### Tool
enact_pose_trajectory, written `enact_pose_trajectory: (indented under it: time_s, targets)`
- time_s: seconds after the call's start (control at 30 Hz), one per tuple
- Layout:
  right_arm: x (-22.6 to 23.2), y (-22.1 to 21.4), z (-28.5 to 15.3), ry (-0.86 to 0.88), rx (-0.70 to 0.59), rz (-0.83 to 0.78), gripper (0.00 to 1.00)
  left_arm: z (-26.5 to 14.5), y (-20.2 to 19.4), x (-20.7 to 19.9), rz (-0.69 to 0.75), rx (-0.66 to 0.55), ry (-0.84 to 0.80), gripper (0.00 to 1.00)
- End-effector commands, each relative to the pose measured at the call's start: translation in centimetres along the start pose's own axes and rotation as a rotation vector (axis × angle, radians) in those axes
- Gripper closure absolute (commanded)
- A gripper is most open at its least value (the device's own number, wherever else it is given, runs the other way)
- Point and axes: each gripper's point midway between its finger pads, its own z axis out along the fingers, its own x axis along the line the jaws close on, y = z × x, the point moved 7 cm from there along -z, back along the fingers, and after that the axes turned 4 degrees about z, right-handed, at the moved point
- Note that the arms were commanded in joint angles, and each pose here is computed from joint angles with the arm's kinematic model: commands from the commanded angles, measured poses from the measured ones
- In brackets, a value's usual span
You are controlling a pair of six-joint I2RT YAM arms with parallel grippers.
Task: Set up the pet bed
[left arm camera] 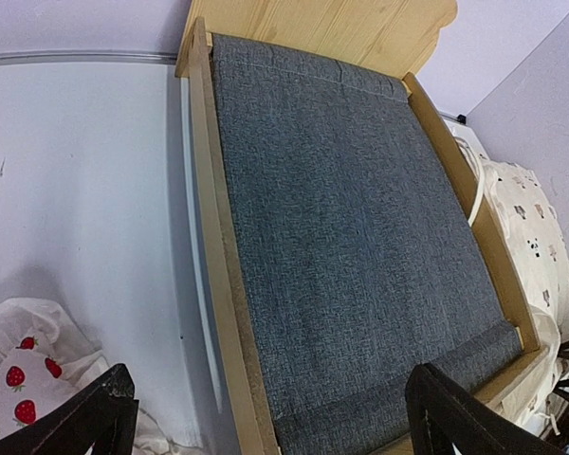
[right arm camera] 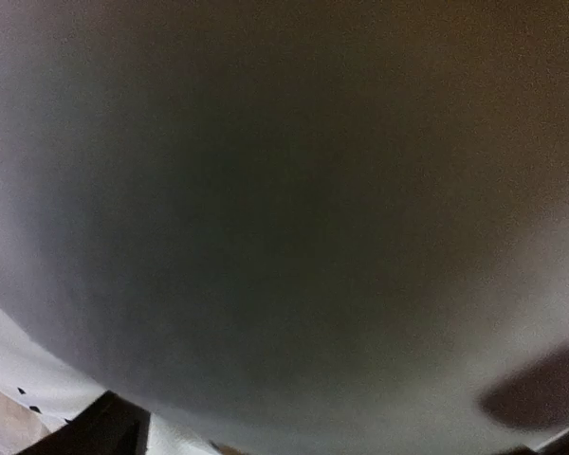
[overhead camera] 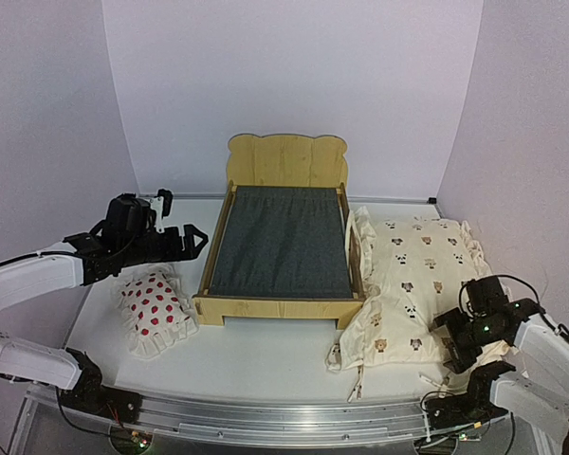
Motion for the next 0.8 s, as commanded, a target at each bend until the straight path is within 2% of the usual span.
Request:
enact_pose_trajectory:
  time_s: [0.0, 0.13, 0.27, 0.3, 0.43, 0.77]
  targets:
    - [-0.3, 0.6, 1.0, 0.048, -0.065, -0.015, 0.22, -0.2, 1.8, -1.0, 0.007, -0.060, -0.029, 0.01]
    - [0.7, 1.7, 0.1, 0.109, -0.186, -0.067, 0.54, -0.1, 1.8, -1.2, 0.010, -0.054, -0.028, 0.01]
    - [2.3, 2.4, -1.4, 0.141, -0.255, -0.140, 0.94, -0.1, 1.9, -1.4, 0.013, -0.051, -0.030, 0.03]
    - [2.9, 2.4, -1.9, 0.151, -0.262, -0.158, 0.98, -0.1, 1.9, -1.6, 0.015, -0.051, -0.036, 0.04]
    - [6.2, 2.6, -4.4, 0.215, -0.283, -0.224, 1.00, 0.0, 2.0, -2.7, 0.036, -0.044, -0.071, 0.06]
    - [17.1, 2.3, -13.2, 0.567, -0.303, -0.286, 1.00, 0.3, 2.1, -8.1, 0.107, -0.022, -0.227, 0.07]
